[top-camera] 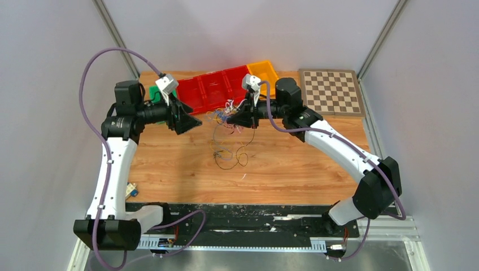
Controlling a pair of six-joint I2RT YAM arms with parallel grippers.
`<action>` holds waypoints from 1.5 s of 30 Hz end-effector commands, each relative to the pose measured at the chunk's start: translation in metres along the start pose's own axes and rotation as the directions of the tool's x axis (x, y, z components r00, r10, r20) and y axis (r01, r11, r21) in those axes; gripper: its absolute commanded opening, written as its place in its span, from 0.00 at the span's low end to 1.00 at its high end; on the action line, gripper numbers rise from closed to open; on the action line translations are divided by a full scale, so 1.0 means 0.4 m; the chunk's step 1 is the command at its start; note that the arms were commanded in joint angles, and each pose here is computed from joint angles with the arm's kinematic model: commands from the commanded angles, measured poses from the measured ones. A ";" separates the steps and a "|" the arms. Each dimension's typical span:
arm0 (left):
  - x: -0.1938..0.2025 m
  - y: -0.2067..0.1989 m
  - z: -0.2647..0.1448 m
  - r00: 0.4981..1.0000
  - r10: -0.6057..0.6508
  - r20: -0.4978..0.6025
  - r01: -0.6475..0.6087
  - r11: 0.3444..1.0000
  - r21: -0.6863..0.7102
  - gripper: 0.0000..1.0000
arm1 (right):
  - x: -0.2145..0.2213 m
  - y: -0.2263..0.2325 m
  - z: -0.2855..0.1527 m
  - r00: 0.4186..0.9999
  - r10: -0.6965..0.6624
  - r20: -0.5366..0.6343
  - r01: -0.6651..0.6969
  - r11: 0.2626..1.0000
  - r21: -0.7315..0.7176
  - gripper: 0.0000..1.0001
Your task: Untangle the cables
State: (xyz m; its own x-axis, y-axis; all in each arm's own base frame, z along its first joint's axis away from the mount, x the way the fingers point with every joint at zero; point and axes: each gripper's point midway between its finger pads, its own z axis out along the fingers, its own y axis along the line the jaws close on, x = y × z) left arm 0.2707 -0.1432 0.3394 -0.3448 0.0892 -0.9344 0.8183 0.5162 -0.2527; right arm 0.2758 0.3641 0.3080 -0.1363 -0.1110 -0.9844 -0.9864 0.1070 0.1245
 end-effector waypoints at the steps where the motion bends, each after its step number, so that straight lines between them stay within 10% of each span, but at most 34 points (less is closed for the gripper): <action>1: 0.046 -0.036 0.009 0.987 0.156 -0.037 -0.155 0.987 0.046 0.83 | -0.055 0.073 -0.018 0.998 -0.043 0.056 0.048 0.994 -0.099 0.00; 9: 0.047 -0.091 0.092 1.000 0.013 -0.025 -0.009 0.988 0.154 0.82 | -0.063 0.060 -0.015 0.997 -0.058 0.053 0.062 0.995 -0.075 0.02; 17: 0.026 -0.116 0.127 1.000 0.011 -0.017 -0.008 0.979 0.206 0.01 | -0.046 0.035 -0.051 1.000 -0.015 0.027 0.015 1.000 0.011 0.10; 25: -0.012 -0.128 0.025 0.995 -0.088 0.054 0.081 0.988 0.132 0.00 | 0.098 -0.260 -0.299 0.961 0.276 0.027 -0.251 0.824 0.508 0.10; 35: -0.090 -0.093 -0.047 0.970 -0.167 0.178 0.158 0.985 0.064 0.00 | 0.321 -0.319 -0.472 0.936 0.327 -0.131 -0.172 0.749 0.640 0.06; 45: -0.371 0.002 -0.214 0.908 -0.043 0.416 0.105 0.986 -0.126 0.00 | 0.657 -0.333 -0.713 0.797 0.512 -0.321 -0.127 0.662 0.739 0.12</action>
State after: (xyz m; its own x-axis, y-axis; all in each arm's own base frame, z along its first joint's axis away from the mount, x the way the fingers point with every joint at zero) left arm 0.2905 -0.0914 0.4275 -0.3370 -0.2864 -0.8969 0.6611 0.6062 -0.4420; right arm 0.3554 0.0662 0.0990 -0.6266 -0.2384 -0.7420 -0.5361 0.8229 0.1883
